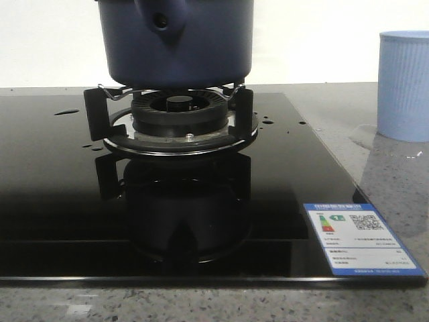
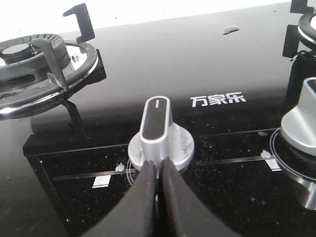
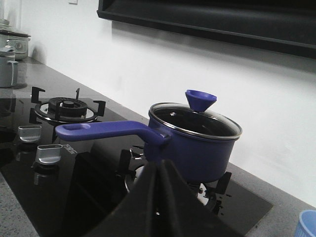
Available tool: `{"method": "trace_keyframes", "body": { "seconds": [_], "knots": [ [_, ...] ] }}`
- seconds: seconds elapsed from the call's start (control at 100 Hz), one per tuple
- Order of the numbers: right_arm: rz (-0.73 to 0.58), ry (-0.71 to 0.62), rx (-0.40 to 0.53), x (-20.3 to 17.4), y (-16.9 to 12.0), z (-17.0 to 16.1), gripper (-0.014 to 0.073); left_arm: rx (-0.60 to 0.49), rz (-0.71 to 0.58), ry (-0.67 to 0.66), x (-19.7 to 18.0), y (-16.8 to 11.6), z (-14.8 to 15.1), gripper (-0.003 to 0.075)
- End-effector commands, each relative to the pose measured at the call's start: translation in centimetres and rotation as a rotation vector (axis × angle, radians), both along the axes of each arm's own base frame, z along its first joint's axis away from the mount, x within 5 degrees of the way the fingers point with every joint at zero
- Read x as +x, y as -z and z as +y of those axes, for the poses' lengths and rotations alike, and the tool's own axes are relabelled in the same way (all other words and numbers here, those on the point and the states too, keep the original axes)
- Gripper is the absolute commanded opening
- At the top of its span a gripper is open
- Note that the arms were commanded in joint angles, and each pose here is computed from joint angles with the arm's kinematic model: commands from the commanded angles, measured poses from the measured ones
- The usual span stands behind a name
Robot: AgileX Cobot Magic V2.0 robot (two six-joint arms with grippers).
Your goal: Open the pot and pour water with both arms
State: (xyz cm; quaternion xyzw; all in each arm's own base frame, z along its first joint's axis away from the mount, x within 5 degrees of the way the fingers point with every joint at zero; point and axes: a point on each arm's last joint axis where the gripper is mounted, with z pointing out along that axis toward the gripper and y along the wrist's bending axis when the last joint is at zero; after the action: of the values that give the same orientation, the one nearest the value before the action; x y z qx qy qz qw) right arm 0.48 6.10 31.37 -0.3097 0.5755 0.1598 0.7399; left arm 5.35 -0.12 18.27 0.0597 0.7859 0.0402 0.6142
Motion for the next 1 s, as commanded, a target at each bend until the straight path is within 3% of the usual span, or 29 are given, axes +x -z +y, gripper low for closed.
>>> {"method": "trace_keyframes", "body": {
  "seconds": [0.0,0.23,0.45,0.5,0.77,0.95,0.99],
  "knots": [
    [-0.016,0.062,0.006,0.4,-0.5,-0.4,-0.0046,-0.023,-0.026,-0.003,0.0,0.6,0.0,-0.0019],
    [-0.013,0.235,0.087,2.2,1.0,-1.9,-0.0046,-0.023,-0.026,-0.003,0.0,0.6,0.0,-0.0019],
    [-0.189,0.514,0.112,3.6,2.1,-4.4,-0.0046,-0.023,-0.026,-0.003,0.0,0.6,0.0,-0.0019],
    [-0.170,0.590,0.152,3.8,2.2,-5.1,-0.0046,-0.023,-0.026,-0.003,0.0,0.6,0.0,-0.0019],
    [0.087,0.852,0.129,4.2,4.6,-7.4,-0.0046,-0.023,-0.026,-0.003,0.0,0.6,0.0,-0.0019],
    [0.153,0.891,0.115,4.4,5.8,-7.8,-0.0046,-0.023,-0.026,-0.003,0.0,0.6,0.0,-0.0019],
    [0.181,0.873,0.148,4.6,6.3,-7.6,-0.0046,-0.023,-0.026,-0.003,0.0,0.6,0.0,-0.0019]
  ]
}}
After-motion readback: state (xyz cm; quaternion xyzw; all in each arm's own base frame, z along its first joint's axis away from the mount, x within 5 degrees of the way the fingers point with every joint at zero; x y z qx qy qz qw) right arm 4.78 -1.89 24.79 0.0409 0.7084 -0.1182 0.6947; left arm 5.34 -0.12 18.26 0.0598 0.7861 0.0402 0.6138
